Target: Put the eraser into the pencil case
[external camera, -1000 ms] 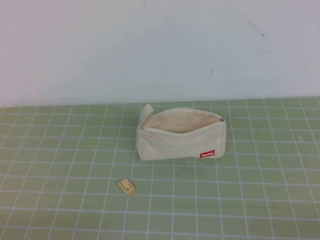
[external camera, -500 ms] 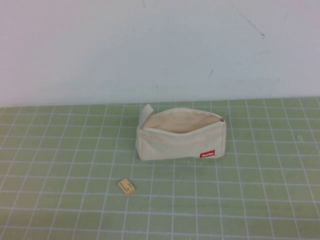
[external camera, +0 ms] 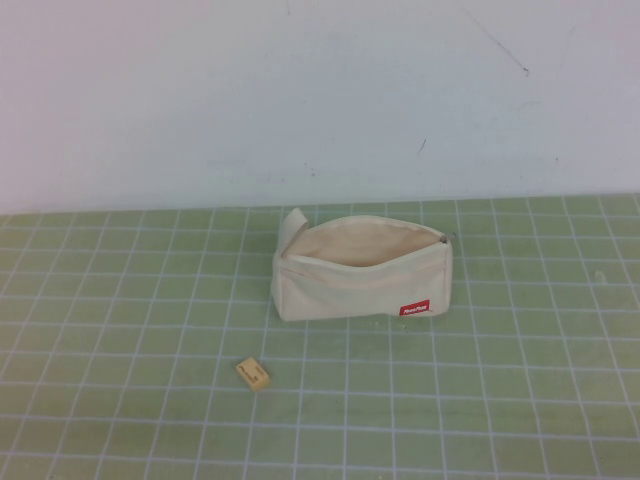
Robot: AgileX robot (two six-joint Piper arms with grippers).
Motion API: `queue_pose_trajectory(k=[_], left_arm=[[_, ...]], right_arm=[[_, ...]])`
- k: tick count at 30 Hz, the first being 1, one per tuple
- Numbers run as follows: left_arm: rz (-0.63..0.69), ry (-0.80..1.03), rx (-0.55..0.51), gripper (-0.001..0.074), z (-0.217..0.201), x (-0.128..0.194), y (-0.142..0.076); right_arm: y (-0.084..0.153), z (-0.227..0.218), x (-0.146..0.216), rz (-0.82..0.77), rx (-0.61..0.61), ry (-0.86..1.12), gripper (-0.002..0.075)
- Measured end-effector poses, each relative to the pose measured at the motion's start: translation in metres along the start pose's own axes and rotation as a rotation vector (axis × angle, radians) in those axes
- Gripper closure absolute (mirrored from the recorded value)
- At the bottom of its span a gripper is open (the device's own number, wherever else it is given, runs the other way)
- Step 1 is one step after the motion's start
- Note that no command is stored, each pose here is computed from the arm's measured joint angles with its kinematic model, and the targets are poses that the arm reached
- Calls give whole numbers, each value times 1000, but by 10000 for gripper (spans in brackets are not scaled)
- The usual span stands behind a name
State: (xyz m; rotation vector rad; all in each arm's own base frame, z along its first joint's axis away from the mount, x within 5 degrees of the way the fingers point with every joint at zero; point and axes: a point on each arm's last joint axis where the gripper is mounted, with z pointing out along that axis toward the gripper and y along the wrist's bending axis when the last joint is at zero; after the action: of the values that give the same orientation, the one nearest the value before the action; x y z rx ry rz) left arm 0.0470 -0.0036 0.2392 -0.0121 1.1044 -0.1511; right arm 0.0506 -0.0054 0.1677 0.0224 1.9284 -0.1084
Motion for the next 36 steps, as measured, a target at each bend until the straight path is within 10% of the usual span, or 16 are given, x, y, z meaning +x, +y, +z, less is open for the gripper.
queue_pose_trajectory(k=[4, 17, 27, 36], left_arm=[[-35, -82, 8, 736, 0, -10, -1], [-91, 594, -95, 736, 65, -75, -6], [-11, 1034, -80, 736, 133, -8, -2], [97, 1352, 227, 736, 190, 69, -30]], right_arm=[[0, 0, 0, 0, 0, 0, 727], [0, 0, 0, 0, 0, 0, 727], [0, 0, 0, 0, 0, 0, 727], [0, 0, 0, 0, 0, 0, 727]])
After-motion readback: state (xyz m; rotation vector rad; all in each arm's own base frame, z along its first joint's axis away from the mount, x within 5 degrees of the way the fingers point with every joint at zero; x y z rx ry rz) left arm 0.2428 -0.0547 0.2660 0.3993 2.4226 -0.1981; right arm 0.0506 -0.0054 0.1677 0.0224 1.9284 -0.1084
